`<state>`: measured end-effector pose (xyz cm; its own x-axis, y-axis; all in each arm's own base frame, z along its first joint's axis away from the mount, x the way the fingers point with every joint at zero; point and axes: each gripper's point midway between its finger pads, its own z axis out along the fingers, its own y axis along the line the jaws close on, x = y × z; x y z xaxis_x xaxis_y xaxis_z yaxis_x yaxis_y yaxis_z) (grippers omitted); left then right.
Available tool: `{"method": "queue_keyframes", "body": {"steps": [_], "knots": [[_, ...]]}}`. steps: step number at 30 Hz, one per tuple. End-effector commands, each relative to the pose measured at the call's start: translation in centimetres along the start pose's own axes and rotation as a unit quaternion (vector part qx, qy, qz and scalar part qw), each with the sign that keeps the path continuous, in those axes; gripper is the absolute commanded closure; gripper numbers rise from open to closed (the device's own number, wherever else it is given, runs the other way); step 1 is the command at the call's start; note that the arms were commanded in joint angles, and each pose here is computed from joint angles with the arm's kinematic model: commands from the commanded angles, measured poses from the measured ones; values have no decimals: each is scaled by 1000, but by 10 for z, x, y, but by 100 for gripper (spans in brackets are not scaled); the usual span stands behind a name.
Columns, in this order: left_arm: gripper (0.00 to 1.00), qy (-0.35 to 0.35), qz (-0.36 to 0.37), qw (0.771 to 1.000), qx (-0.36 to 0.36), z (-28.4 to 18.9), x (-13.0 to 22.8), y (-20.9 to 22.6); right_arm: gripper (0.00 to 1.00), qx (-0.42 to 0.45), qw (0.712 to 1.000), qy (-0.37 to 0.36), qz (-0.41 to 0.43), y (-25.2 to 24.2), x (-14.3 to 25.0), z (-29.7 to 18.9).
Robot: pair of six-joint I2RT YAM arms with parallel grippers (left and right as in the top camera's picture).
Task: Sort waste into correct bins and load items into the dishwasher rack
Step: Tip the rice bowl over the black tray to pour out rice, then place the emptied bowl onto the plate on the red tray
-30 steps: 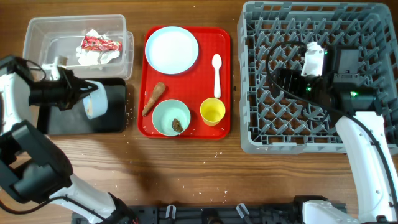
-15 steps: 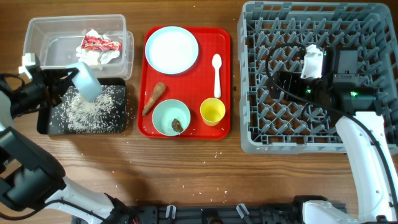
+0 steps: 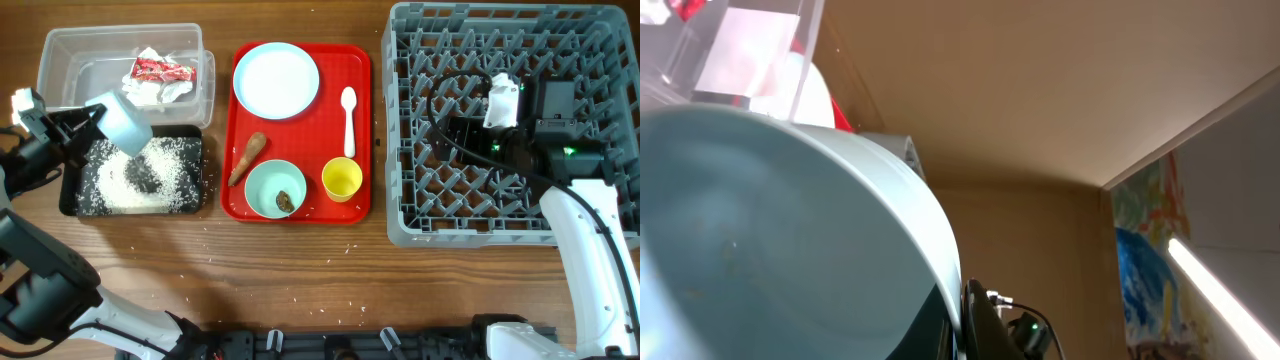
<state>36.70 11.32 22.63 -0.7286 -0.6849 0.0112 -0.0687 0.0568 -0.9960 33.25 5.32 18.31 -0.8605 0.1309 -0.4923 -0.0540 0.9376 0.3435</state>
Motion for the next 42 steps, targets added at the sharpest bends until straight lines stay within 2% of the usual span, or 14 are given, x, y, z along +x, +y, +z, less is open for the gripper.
{"method": "queue_keyframes", "body": {"steps": [1, 5, 6, 8, 13, 17, 25, 27, 29, 31, 33, 35, 38, 42], "knots": [[96, 0, -20, 1000, -6, -2, 3, 3, 0, -5, 1000, -1, 1, 4, -4, 0], [96, -7, 16, 1000, -26, -4, -6, 11, 0, -5, 1000, -1, 11, 4, -4, 0], [96, -11, 49, 997, -61, -6, -14, 23, 0, -5, 1000, -2, 11, 4, -5, 0], [96, -14, 25, 994, -110, -8, -15, 39, 0, -6, 1000, -5, 10, 4, -6, 0], [96, -2, -4, 998, -58, -4, -1, 22, 0, -7, 1000, -4, 11, 5, -6, 0], [96, -6, -53, 997, 49, -4, 5, -16, 0, -7, 1000, 3, 11, 5, -2, 0], [96, -8, -11, 999, 47, -4, 3, -16, 0, -8, 1000, 3, 14, 6, -2, 1], [96, -10, 52, 998, 35, -4, -5, -12, 0, -8, 1000, 3, 14, 6, -2, 1], [96, -10, 25, 1000, 4, -3, -11, -1, 0, -8, 1000, 2, 13, 6, -3, 1], [96, 0, -20, 999, 48, 1, -2, -18, 0, -8, 1000, 2, 13, 6, -3, 1], [96, 12, 23, 999, 38, 10, 4, -20, 0, -8, 1000, 1, 13, 6, -3, 1], [96, 25, 12, 1000, 1, 21, 4, -8, 0, -8, 1000, -1, 12, 6, -4, 1], [96, 52, 21, 998, 14, 38, 15, -24, 0, -8, 1000, -4, 9, 6, -6, 0], [96, 125, 144, 980, -48, 99, 48, -66, 0, -9, 1000, -8, 6, 7, -8, 0]]}}
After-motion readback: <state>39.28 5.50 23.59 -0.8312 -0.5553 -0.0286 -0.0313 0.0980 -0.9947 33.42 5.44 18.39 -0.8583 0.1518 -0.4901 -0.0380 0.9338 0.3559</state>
